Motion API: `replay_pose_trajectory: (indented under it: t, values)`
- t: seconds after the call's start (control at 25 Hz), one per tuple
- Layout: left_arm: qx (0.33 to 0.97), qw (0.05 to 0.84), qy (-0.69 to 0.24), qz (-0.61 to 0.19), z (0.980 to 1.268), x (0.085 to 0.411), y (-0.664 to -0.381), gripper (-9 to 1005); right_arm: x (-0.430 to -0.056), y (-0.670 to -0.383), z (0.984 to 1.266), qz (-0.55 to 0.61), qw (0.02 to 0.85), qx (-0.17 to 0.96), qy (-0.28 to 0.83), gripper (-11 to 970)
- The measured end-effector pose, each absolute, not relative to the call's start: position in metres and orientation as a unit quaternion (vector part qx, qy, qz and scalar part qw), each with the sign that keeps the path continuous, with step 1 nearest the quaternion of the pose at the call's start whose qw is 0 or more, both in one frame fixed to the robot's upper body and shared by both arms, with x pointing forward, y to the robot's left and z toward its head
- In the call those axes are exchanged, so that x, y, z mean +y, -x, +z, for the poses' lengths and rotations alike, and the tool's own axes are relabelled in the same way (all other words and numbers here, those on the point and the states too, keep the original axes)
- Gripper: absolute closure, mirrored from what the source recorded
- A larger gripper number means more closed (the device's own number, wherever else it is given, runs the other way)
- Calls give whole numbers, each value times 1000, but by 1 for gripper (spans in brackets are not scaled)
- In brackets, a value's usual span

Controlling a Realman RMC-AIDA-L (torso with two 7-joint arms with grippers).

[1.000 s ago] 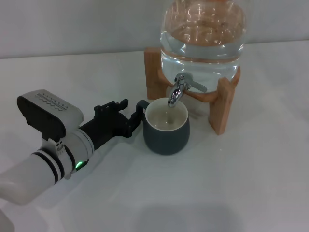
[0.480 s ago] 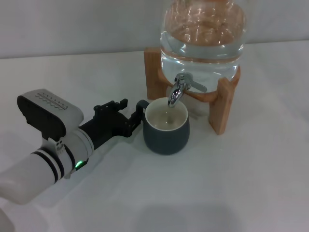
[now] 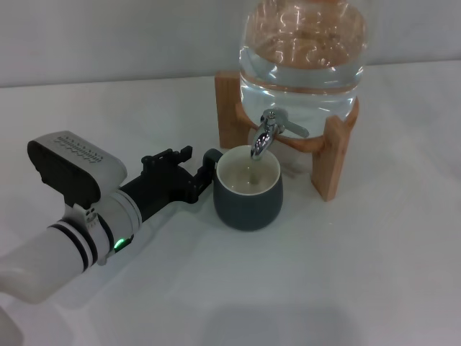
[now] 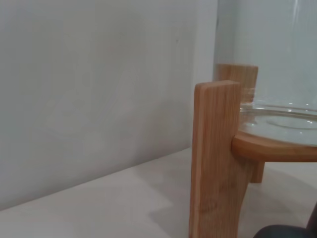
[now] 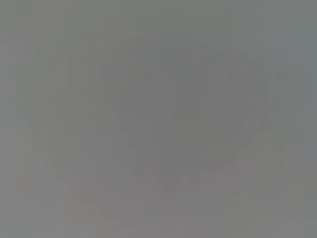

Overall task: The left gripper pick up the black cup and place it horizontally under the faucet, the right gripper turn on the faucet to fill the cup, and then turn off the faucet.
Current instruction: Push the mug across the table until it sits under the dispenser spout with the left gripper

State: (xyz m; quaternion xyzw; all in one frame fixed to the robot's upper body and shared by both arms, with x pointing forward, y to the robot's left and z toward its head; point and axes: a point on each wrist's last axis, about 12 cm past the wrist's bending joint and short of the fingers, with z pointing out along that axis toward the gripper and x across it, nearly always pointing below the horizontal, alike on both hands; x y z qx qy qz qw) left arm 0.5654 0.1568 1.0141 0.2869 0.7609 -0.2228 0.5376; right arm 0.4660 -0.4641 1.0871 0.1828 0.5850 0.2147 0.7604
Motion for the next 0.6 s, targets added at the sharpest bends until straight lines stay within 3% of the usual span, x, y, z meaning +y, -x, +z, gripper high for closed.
replay_pose_trajectory:
  t: [0.6]
  values:
    - [760, 539, -282, -230, 1014, 155, -563, 531, -465, -466, 1088, 214, 761, 585, -182, 117]
